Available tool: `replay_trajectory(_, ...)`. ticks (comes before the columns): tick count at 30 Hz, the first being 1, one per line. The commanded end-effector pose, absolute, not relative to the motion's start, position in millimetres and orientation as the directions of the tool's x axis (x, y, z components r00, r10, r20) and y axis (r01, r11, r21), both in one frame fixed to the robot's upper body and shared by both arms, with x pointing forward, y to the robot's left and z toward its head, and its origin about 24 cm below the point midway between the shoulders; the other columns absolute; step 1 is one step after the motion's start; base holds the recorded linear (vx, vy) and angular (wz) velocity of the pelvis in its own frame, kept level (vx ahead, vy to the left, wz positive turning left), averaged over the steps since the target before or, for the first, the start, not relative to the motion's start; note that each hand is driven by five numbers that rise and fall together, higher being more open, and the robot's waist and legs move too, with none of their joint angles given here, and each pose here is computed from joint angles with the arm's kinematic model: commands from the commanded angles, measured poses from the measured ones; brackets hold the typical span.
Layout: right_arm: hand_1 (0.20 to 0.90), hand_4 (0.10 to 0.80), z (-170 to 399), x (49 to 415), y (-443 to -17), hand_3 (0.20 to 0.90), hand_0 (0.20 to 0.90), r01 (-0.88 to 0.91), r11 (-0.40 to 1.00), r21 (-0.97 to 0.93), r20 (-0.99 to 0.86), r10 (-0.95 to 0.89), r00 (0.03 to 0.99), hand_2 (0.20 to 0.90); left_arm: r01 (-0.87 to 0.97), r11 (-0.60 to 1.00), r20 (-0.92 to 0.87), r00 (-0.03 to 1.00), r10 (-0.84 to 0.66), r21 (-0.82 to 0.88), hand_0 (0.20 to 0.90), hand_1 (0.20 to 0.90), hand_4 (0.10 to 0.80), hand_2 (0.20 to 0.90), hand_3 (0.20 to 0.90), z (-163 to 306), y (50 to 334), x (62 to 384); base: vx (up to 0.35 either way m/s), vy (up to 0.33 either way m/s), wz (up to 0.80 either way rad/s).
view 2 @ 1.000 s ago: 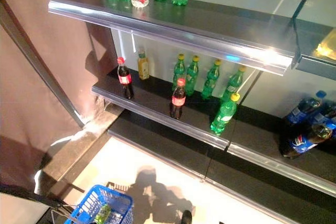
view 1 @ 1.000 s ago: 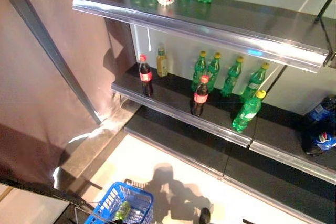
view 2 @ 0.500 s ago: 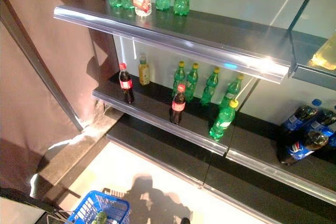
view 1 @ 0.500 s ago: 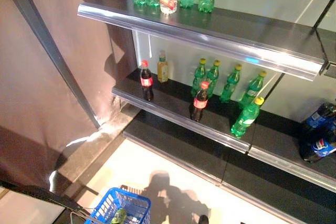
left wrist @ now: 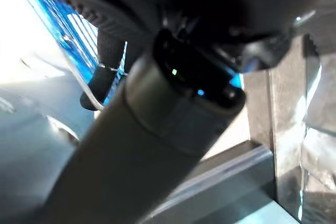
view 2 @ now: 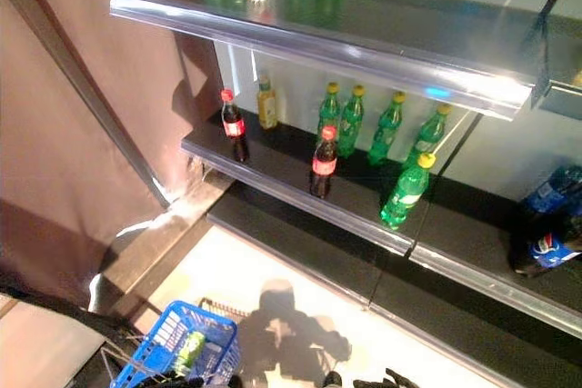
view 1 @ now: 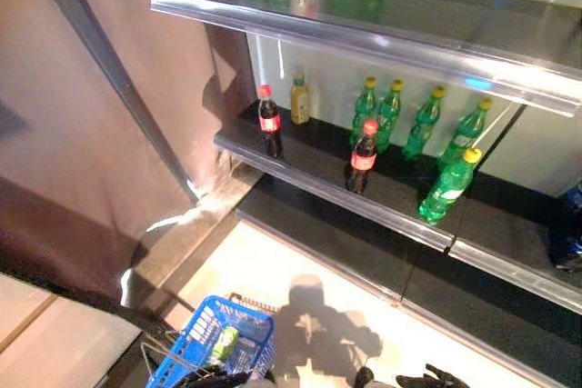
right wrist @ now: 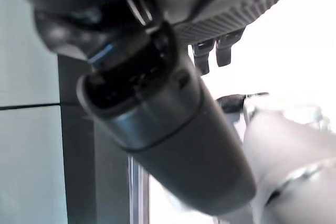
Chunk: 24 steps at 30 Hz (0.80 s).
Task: Pick up the drink and place into the basket.
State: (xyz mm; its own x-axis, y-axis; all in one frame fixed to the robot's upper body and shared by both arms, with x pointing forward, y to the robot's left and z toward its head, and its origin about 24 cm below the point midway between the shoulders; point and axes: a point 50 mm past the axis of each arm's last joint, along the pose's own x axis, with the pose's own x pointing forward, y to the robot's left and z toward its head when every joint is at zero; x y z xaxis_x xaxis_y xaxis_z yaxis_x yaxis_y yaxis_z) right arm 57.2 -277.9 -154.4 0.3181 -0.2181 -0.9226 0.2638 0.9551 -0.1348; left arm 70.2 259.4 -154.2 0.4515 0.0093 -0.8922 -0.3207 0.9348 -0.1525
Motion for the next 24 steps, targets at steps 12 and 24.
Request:
replay_trajectory(12,0.900,0.800,-153,82,-268,0.900,0.900,0.285,0.955,-0.084,-0.896,-0.198,0.398,0.900,-0.116,0.970,-0.749,0.657,-0.087,-0.214,0.300,0.300,0.100,0.300,0.200,-127,262,147,0.069,0.076,0.18)
replay_trajectory(24,0.900,0.800,-155,71,-270,0.900,0.900,0.276,0.957,-0.087,-0.912,-0.188,0.365,0.900,-0.155,0.968,-0.782,0.621,-0.059,-0.196,0.300,0.300,0.100,0.300,0.200,-135,266,125,0.077,-0.142,0.33)
